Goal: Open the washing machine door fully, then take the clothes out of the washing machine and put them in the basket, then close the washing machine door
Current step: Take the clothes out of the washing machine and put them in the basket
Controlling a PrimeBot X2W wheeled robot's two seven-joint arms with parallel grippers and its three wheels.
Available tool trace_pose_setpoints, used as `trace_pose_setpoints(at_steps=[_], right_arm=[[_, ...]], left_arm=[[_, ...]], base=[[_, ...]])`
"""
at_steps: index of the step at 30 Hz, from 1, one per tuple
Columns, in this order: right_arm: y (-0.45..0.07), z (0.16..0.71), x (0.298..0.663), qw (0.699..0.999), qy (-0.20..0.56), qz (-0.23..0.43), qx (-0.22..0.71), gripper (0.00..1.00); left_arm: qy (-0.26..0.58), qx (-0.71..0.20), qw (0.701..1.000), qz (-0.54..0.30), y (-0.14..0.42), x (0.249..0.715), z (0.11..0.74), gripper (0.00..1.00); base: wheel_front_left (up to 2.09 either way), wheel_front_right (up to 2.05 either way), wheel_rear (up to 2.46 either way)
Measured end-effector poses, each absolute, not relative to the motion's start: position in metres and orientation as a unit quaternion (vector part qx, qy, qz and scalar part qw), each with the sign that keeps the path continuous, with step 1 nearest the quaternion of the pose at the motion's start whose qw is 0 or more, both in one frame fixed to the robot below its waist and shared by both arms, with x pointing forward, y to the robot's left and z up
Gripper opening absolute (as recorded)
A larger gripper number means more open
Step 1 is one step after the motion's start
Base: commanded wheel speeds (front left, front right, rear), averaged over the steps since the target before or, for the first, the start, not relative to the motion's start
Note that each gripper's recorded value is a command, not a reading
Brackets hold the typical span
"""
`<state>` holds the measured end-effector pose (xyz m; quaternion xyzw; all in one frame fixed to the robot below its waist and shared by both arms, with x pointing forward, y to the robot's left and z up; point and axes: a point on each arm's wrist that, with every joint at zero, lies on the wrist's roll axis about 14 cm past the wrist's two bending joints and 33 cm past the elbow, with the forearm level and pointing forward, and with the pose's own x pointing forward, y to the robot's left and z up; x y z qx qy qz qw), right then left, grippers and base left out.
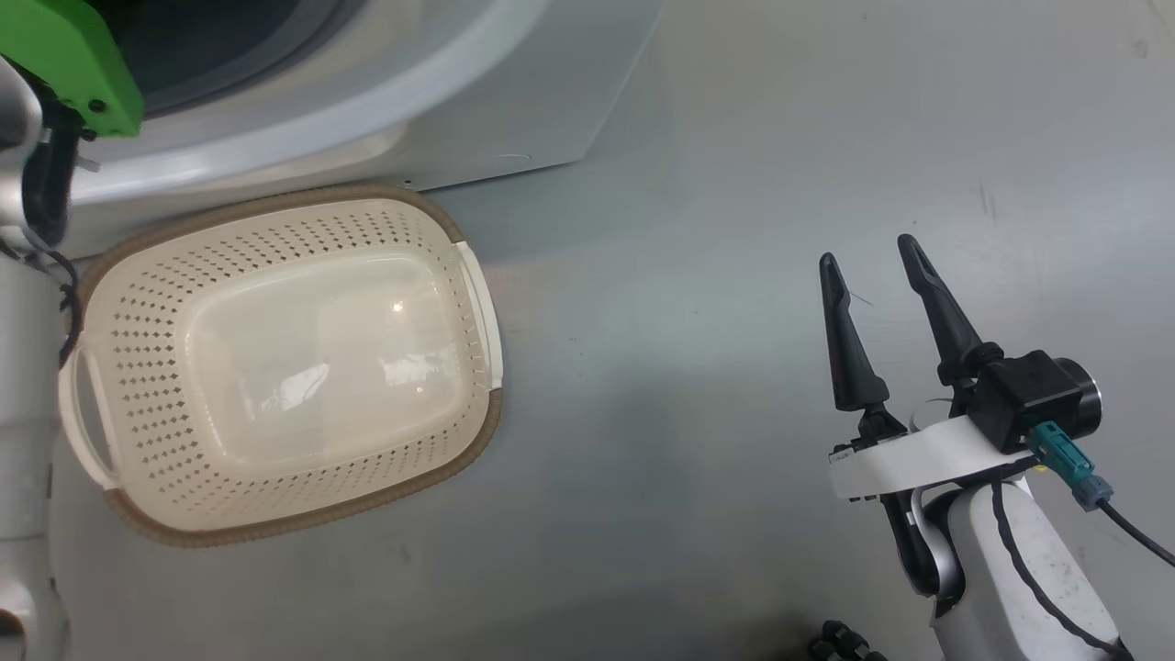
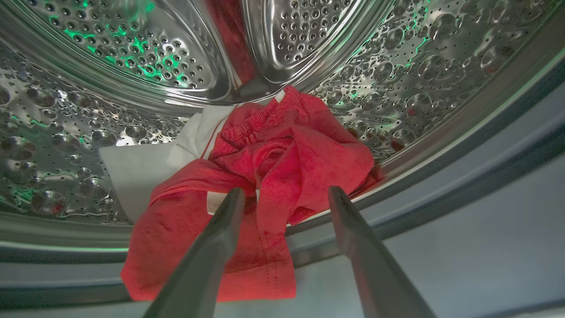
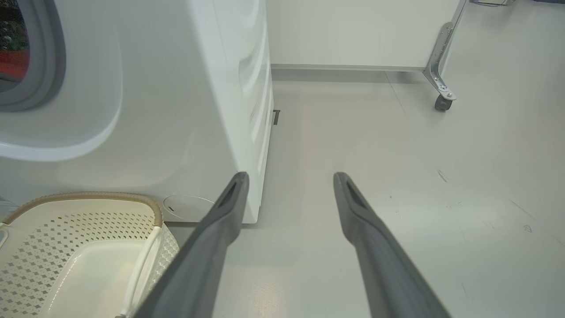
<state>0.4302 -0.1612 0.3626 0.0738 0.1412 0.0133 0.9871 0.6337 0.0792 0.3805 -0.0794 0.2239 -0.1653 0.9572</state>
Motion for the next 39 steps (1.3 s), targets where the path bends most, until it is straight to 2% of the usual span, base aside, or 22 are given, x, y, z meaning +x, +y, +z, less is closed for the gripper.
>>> trace_pose_setpoints(at_steps=[14, 15, 16, 28, 39], right_arm=[[-0.182, 0.356, 0.426, 0.986, 0.152, -0.015, 0.070, 1.00], [-0.184, 0.356, 0.427, 0.986, 0.152, -0.018, 0.070, 1.00], [-0.186, 0.356, 0.426, 0.986, 0.152, -0.020, 0.069, 1.00], [-0.190, 0.354, 0.430, 0.986, 0.151, -0.027, 0.069, 1.00], [-0.181, 0.356, 0.438, 0.987, 0.142, -0.015, 0.076, 1.00]], left_arm=[[0.272, -0.065, 0.944, -0.175, 0.060, 0.661, 0.350, 1.00], [0.276, -0.063, 0.943, -0.175, 0.059, 0.661, 0.346, 0.46], [0.280, -0.062, 0.942, -0.175, 0.059, 0.661, 0.343, 0.00], [0.270, -0.072, 0.944, -0.173, 0.052, 0.665, 0.343, 0.00], [0.192, -0.092, 0.966, -0.146, 0.071, 0.672, 0.372, 0.00]], base=[[0.00, 0.00, 0.00], [0.00, 0.00, 0.00], [0.00, 0.00, 0.00], [0.00, 0.00, 0.00], [0.00, 0.00, 0.00]])
